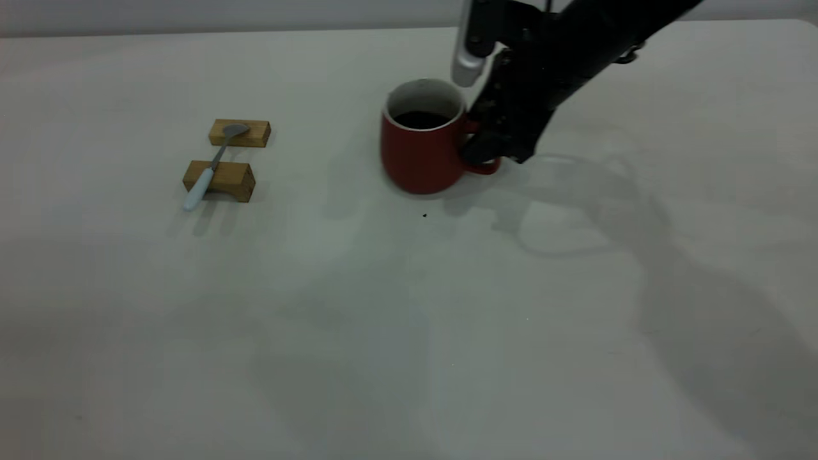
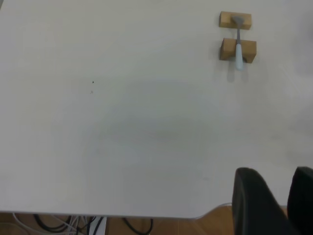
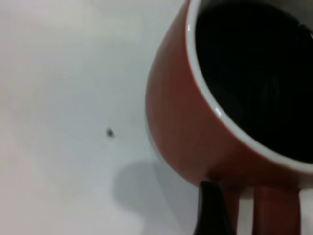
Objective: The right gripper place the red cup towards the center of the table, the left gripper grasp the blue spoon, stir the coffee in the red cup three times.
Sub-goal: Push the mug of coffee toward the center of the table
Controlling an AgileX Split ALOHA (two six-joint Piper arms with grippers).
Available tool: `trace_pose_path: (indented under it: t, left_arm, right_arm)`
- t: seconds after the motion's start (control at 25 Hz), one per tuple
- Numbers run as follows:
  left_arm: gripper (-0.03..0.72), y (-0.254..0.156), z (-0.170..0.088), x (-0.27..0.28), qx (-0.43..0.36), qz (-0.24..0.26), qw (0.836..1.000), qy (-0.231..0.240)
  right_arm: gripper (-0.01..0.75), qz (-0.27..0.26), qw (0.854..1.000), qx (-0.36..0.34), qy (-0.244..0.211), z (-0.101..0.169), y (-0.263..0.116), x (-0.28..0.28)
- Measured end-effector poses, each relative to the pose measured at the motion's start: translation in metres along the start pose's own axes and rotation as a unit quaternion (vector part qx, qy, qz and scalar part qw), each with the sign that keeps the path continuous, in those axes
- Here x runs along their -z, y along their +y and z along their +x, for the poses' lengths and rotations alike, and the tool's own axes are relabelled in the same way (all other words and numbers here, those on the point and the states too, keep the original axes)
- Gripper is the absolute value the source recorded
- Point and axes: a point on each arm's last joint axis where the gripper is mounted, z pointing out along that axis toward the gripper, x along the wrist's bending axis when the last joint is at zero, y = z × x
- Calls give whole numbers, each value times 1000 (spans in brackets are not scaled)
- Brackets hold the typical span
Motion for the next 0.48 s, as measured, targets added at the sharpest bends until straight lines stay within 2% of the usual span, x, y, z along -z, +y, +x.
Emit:
trace_pose_path:
  t: [0.28,0.48]
  left_arm:
    - [245,0,0,0,0,0,1000,0]
    - [245,0,0,0,0,0,1000,0]
  right_arm:
    - [533,-12,1000,-7,7,1,5,1]
    - [533,-40,999,-33,9,-14,7,26]
